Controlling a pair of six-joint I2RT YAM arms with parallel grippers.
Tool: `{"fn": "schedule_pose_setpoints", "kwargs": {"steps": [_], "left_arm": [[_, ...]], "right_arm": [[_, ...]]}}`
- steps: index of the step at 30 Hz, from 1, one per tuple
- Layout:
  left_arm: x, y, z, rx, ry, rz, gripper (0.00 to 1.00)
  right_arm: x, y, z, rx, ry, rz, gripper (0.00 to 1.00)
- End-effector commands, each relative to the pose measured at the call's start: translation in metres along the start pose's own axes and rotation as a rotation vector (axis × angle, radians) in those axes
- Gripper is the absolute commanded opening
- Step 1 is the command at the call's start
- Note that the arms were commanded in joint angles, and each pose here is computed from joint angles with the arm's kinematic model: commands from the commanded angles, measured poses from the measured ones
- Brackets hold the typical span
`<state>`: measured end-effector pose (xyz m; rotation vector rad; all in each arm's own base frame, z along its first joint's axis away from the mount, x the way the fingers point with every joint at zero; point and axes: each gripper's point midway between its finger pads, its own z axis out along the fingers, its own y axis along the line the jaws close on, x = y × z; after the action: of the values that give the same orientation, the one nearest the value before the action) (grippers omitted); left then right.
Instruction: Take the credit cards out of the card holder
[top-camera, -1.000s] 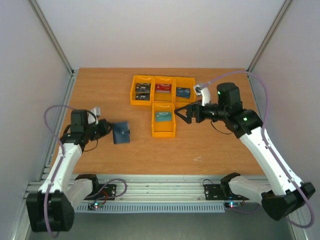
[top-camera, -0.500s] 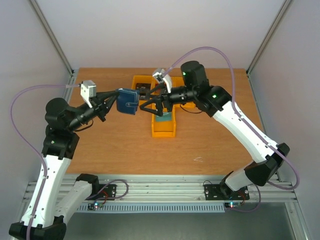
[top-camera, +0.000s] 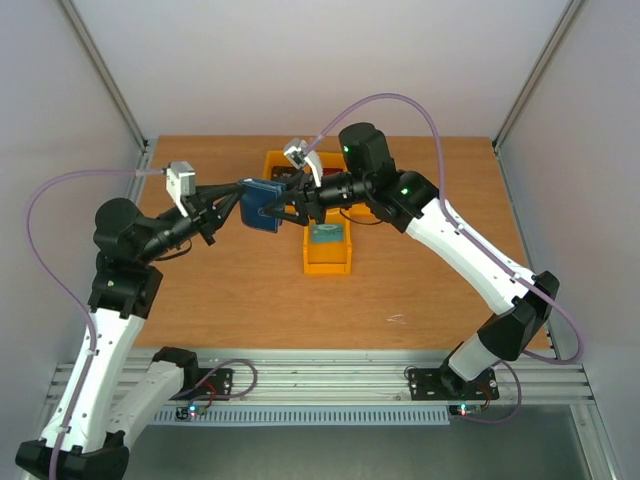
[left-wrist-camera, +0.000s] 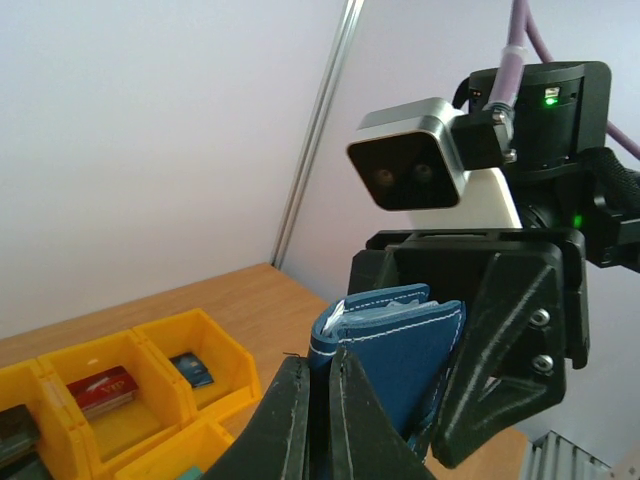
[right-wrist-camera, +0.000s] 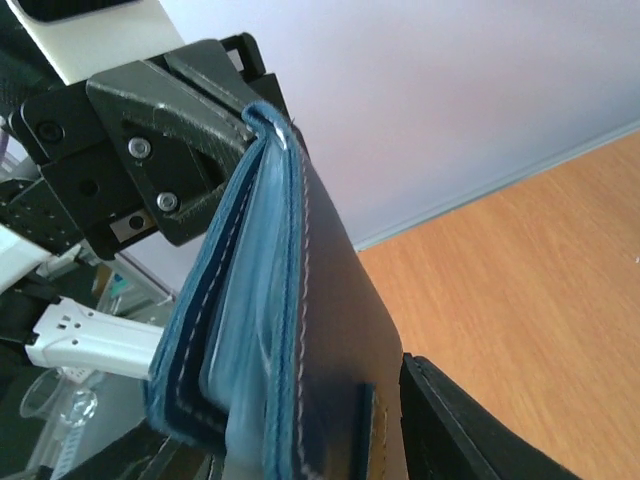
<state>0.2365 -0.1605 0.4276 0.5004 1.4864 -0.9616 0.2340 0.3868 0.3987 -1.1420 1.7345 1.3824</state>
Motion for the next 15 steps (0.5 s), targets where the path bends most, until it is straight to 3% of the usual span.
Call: {"fn": "schedule_pose_setpoints", "kwargs": {"steps": [1, 7, 9, 10, 12, 13, 15], "left_arm": [[-0.011, -0.016, -0.001, 0.081, -0.053, 0.021, 0.0], [-0.005, -0.022, -0.001, 0.118, -0.039, -0.01, 0.0], [0.001, -0.019, -0.001, 0.114, -0.021, -0.033, 0.0], [0.004, -0.015, 0.0, 0.098, -0.016, -0.055, 0.06], [0.015, -0.009, 0.002, 0.086, 0.006, -0.126, 0.5], [0.022, -0.01, 0.002, 0.1, 0.02, -0.143, 0.57], [0.033, -0.017, 0.001, 0.158, 0.043, -0.135, 0.6]], "right_arm": [[-0.02, 0.01, -0.001, -0.016, -0.055, -0.024, 0.4], [-0.02, 0.015, -0.003, -0.033, -0.053, -0.02, 0.02], [-0.019, 0.018, -0.005, -0.036, -0.049, -0.026, 0.01], [-0.018, 0.019, -0.006, -0.041, -0.042, -0.031, 0.01], [-0.016, 0.026, -0.011, -0.056, -0.028, -0.059, 0.01], [-0.014, 0.031, -0.014, -0.074, -0.014, -0.075, 0.01], [-0.009, 0.043, -0.019, -0.122, 0.025, -0.115, 0.01]]}}
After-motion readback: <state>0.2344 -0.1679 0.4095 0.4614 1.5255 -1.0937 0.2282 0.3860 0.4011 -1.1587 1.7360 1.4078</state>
